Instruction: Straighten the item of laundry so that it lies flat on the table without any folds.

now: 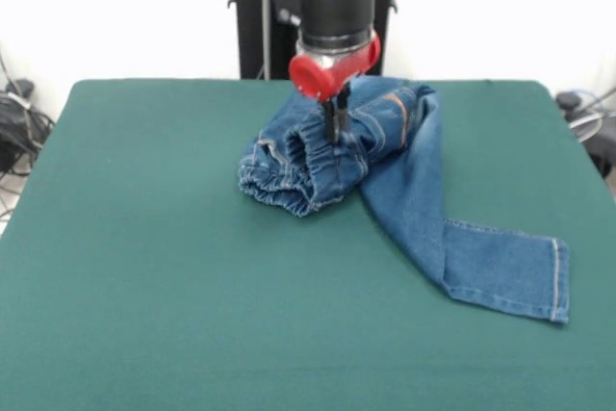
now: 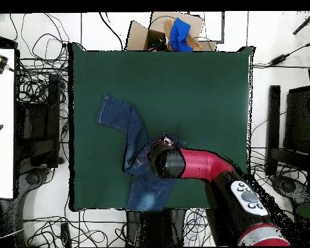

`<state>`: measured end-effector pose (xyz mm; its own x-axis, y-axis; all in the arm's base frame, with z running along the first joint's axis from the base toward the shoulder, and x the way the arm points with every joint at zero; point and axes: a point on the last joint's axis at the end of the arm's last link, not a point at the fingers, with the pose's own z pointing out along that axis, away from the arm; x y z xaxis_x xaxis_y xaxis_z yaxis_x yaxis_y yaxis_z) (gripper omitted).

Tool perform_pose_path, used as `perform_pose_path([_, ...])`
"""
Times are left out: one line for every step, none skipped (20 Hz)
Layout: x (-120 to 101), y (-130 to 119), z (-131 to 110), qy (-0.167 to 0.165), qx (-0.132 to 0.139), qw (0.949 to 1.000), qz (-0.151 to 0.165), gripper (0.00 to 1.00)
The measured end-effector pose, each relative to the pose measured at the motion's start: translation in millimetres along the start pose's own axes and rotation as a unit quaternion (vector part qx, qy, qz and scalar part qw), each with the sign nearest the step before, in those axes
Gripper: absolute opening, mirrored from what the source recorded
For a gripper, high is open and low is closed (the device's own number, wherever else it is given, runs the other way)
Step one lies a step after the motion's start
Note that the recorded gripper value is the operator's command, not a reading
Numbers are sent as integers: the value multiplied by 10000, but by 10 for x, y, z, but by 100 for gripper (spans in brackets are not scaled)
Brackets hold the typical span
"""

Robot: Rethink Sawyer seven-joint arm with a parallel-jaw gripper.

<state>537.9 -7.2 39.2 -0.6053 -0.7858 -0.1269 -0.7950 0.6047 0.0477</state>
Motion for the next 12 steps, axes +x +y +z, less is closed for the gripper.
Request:
perform_pose_path([4, -40, 15, -19, -58, 10000, 36, 0])
perform_pose_path([13, -71, 23, -26, -99, 9999, 63, 0])
perform_pose_path([28, -99, 27, -27, -134, 9999, 93, 0])
perform_pose_path([79, -178, 7, -26, -193, 9997, 170, 0])
perform_pose_path([120, -228, -23, -16, -221, 9995, 221, 0])
perform_pose_path([152, -259, -47, 0, -231, 9994, 253, 0])
perform_pose_path([184, -289, -71, 16, -241, 9993, 285, 0])
perform_pose_path([243, -339, -130, 57, -250, 9991, 334, 0])
perform_pose_path([269, -364, -166, 79, -252, 9990, 356, 0])
perform_pose_path([302, -397, -221, 113, -251, 9989, 379, 0])
perform_pose_path([342, -446, -314, 170, -247, 9987, 406, 0])
perform_pose_path([362, -477, -382, 211, -241, 9986, 416, 0])
